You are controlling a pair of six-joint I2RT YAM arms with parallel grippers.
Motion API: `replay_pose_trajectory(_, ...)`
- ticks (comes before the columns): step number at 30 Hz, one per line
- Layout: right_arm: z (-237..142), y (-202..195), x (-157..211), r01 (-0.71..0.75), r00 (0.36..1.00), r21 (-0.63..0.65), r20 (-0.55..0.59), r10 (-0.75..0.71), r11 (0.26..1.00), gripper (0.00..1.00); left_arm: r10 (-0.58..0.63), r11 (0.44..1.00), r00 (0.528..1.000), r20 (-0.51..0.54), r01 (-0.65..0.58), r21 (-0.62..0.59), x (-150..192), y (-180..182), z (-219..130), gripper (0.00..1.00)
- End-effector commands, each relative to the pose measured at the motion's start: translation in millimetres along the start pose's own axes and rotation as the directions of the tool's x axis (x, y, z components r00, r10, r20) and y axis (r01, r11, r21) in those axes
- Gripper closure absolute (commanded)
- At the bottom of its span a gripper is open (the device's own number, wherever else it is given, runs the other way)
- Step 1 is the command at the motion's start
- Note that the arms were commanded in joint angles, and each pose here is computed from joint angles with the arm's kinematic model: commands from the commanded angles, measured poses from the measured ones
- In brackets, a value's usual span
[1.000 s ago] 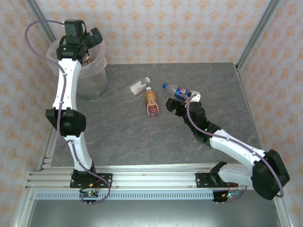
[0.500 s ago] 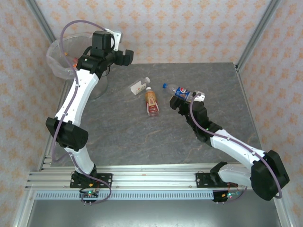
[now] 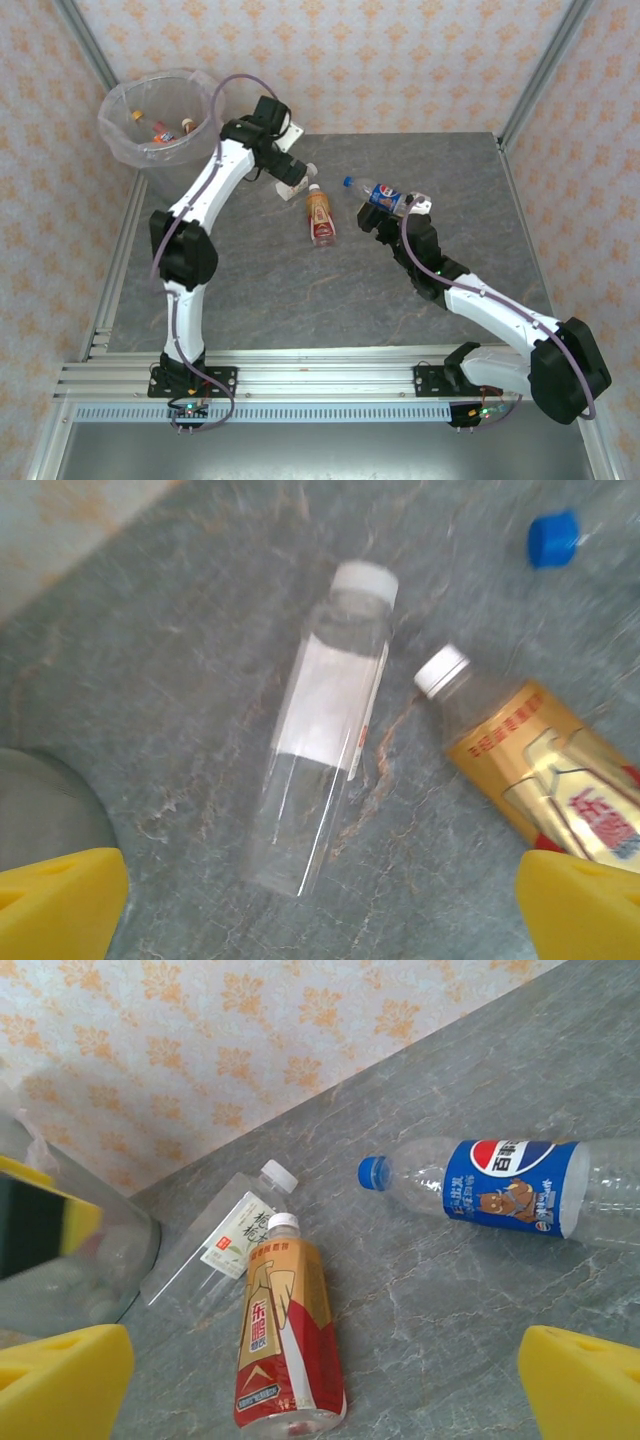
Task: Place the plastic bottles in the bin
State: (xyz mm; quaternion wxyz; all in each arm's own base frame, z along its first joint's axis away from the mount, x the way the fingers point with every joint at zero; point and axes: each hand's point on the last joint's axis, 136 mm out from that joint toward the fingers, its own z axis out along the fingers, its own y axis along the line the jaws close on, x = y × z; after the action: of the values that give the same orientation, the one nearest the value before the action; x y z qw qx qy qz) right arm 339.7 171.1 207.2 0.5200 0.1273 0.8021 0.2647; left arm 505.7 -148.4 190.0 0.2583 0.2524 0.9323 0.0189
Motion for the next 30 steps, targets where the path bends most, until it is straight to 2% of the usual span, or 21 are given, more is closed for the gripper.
replay_pose_trajectory(1,-0.8,11.8,-2.7,-0.013,1.000,-0.054,-0.015,0.012,0.998,0.01,0.042,0.999,0.991,-0.130,-0.045,-0.020,21.1,5.7,18.7,0.00)
replay_pose_trajectory(12,-2.8,5.8,-1.1,-0.016,1.000,-0.025,-0.023,0.016,1.000,0.01,0.113,0.993,0.969,-0.220,-0.118,-0.010,27.9,5.9,80.2,0.00)
replay_pose_trajectory(22,-3.9,4.2,-3.1,-0.018,1.000,-0.016,-0.015,0.017,1.000,0.01,0.103,0.991,0.973,-0.206,-0.117,-0.058,21.4,15.1,111.0,0.00)
replay_pose_trajectory(27,-5.7,2.5,-2.7,-0.015,1.000,-0.011,-0.016,0.015,1.000,0.01,0.080,0.996,0.982,-0.173,-0.074,0.040,19.2,6.4,114.7,0.04)
replay_pose_trajectory(30,-8.1,0.7,-2.4,-0.009,1.000,-0.005,-0.016,0.009,1.000,0.01,0.056,0.995,0.982,-0.181,-0.041,0.085,23.6,4.0,110.8,0.11)
